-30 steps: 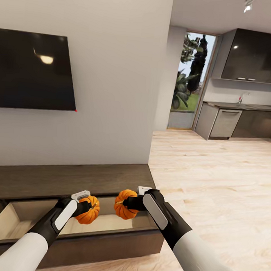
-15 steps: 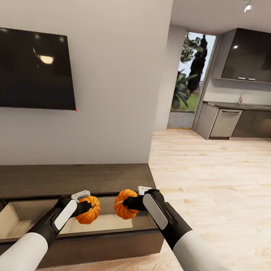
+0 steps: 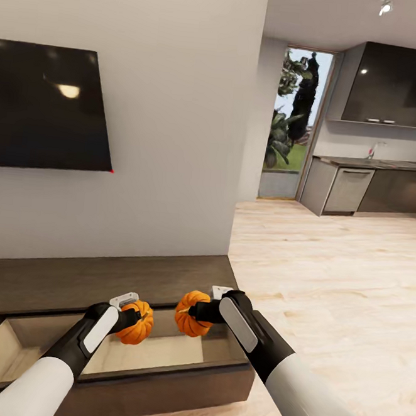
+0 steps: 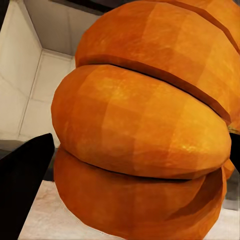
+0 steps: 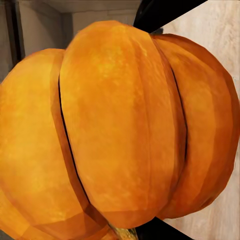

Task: Place each of the two pumpkins and all three candles from the living room inside a cabinet in the living room (use any cabinet), then make sure every cabinet is closed, and position the cauldron so it is next to a table in the living room.

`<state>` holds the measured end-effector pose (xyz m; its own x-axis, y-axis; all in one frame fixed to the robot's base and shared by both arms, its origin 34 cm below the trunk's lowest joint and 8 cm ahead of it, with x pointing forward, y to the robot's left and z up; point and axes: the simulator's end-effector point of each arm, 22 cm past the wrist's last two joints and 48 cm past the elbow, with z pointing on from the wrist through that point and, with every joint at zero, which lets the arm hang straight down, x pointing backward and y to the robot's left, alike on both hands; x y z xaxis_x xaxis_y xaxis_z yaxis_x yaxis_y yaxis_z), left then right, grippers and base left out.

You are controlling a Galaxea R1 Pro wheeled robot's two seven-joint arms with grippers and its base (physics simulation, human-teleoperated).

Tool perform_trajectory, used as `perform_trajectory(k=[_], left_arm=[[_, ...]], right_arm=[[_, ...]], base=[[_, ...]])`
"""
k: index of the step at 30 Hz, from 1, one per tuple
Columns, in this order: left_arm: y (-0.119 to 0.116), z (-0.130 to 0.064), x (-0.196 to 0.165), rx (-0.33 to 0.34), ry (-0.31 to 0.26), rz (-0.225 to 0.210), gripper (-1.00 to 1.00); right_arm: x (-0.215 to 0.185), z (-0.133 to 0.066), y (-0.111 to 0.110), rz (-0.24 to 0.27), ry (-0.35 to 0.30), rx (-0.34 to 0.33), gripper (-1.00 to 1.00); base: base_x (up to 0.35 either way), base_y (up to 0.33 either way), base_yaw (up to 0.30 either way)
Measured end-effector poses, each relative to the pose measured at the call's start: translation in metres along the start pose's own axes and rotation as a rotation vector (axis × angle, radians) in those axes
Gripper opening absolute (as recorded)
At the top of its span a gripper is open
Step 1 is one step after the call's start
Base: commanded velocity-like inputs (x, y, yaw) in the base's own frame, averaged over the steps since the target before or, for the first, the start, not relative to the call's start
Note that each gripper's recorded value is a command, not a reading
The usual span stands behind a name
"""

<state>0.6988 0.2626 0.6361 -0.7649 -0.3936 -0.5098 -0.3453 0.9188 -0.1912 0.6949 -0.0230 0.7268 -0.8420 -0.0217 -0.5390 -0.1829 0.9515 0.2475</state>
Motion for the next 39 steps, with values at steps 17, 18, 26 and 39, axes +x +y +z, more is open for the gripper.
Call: perform_trajectory(k=[17,18,26,39], left_arm=[[0.0,0.0,0.0,0.0,0.0,-0.004,-1.0],[0.0,0.0,0.0,0.0,0.0,-0.004,-1.0],[0.001,0.0,-0.001,-0.001,-0.001,-0.005,-1.0],[0.006,0.014,0.01,-0.009,-0.003,0.012,-1.0]], right_arm=[[0.0,0.0,0.0,0.0,0.0,0.0,-1.0],[0.0,0.0,0.0,0.0,0.0,-0.001,-1.0],[0.0,0.0,0.0,0.0,0.0,0.0,-1.0],[0.011,0.013,-0.013,-0.014,-0.004,0.058,-1.0]], base=[[0.123,0.017,0.0],[0.25,0.131,0.0],[0.245,0.12,0.0],[0.016,0.006,0.0]])
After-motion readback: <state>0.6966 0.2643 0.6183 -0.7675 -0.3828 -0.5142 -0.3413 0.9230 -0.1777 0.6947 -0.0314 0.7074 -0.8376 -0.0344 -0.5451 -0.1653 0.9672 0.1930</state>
